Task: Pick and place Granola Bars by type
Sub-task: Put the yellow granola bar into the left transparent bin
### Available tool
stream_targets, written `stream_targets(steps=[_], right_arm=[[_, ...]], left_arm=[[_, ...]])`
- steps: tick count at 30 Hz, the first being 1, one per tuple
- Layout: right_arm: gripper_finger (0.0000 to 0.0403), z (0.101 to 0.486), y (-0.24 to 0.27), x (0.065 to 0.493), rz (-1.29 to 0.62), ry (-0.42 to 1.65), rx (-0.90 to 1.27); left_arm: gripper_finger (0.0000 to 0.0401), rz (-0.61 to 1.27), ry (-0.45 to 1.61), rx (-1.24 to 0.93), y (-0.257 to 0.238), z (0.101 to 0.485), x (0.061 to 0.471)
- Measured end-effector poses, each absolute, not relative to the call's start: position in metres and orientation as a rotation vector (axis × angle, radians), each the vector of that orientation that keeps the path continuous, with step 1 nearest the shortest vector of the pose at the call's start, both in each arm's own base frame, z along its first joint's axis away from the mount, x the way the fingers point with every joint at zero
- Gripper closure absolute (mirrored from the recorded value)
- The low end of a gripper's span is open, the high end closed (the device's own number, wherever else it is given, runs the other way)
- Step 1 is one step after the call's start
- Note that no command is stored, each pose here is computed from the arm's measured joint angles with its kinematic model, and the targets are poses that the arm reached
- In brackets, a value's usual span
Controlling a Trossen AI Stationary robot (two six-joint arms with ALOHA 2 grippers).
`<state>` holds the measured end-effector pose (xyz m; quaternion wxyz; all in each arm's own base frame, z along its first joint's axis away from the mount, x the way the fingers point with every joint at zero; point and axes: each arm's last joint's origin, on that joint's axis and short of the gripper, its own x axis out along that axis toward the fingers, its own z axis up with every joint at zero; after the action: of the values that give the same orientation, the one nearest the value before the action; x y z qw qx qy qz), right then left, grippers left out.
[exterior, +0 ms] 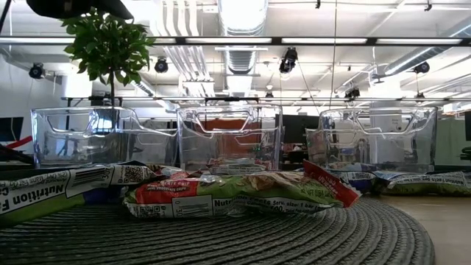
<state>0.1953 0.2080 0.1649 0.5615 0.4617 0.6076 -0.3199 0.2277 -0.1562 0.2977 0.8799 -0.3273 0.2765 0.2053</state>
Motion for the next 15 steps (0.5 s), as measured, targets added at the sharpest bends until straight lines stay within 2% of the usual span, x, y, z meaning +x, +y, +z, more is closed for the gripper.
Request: stream_targets(steps=[5,15], right_arm=[[0.0179,0.155,0.200,0.193,-0.862,1.357,1.117],[0.0179,0.138,0.194,0.193,-0.883,1.350,1.155]], left_arm=[[0.0211,0.427,0.578,-0.690,-0.156,0.298,0.228],[0.0211,0.427,0.579,-0.695,-0.157,0.297,0.227]])
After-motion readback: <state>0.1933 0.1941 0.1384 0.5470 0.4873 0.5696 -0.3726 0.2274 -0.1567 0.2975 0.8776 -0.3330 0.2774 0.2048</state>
